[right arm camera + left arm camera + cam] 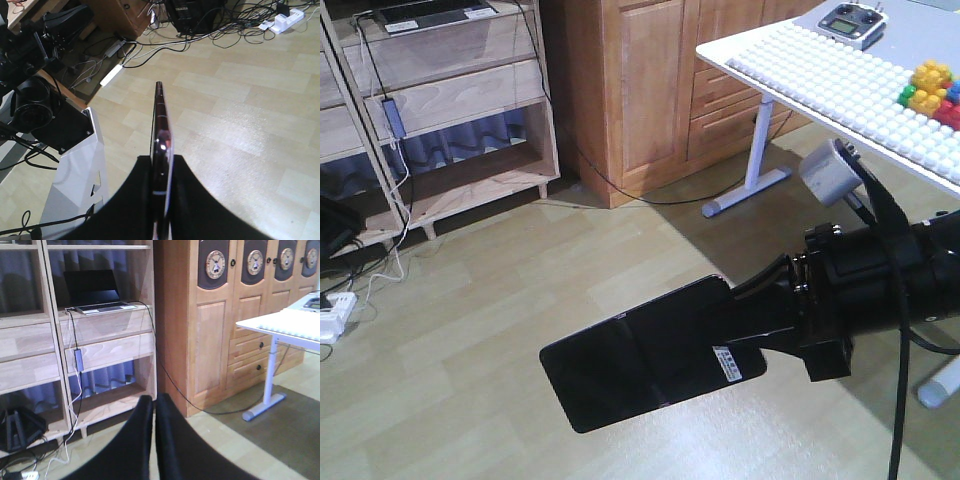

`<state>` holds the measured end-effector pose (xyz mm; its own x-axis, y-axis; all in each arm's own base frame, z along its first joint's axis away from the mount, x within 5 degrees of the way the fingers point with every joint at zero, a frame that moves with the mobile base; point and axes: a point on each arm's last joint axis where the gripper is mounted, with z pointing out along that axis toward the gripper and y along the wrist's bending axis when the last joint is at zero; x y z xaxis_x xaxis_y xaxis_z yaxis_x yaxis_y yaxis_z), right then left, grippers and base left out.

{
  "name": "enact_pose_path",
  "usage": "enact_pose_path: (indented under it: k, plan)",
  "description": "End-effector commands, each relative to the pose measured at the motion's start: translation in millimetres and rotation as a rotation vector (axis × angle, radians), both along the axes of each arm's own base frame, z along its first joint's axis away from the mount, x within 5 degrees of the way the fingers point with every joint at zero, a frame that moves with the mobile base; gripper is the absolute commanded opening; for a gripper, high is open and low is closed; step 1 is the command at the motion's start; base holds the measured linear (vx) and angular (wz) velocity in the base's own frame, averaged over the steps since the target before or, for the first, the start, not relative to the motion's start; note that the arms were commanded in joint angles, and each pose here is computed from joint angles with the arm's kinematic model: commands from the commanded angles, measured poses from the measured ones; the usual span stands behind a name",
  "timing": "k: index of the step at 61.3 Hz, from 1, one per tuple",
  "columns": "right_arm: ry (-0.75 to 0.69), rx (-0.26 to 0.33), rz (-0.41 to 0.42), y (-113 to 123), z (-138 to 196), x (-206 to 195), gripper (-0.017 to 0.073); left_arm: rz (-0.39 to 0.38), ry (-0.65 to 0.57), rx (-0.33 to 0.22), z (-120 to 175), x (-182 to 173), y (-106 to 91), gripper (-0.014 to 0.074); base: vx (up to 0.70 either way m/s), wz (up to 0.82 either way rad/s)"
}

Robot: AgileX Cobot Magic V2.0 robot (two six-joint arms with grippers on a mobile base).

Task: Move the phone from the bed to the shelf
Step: 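Drive toward the wooden shelf unit with the laptop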

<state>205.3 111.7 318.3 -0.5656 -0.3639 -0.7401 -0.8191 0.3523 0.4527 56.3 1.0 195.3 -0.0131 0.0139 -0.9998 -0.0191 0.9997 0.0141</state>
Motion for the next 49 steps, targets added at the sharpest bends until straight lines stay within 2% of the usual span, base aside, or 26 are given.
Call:
enact_pose_path:
  k: [1, 49]
  plan:
    - [-0.007, 0.096, 0.053, 3.2, 18.9, -9.5, -0.0002, -0.004, -0.103, -0.017, 15.3, -1.9, -0.2, 0.0001, 0.46, 0.06]
    - [-0.007, 0.096, 0.053, 3.2, 18.9, -9.5, -0.0002, -0.004, -0.103, -0.017, 15.3, -1.9, -0.2, 0.0001, 0.45, 0.02]
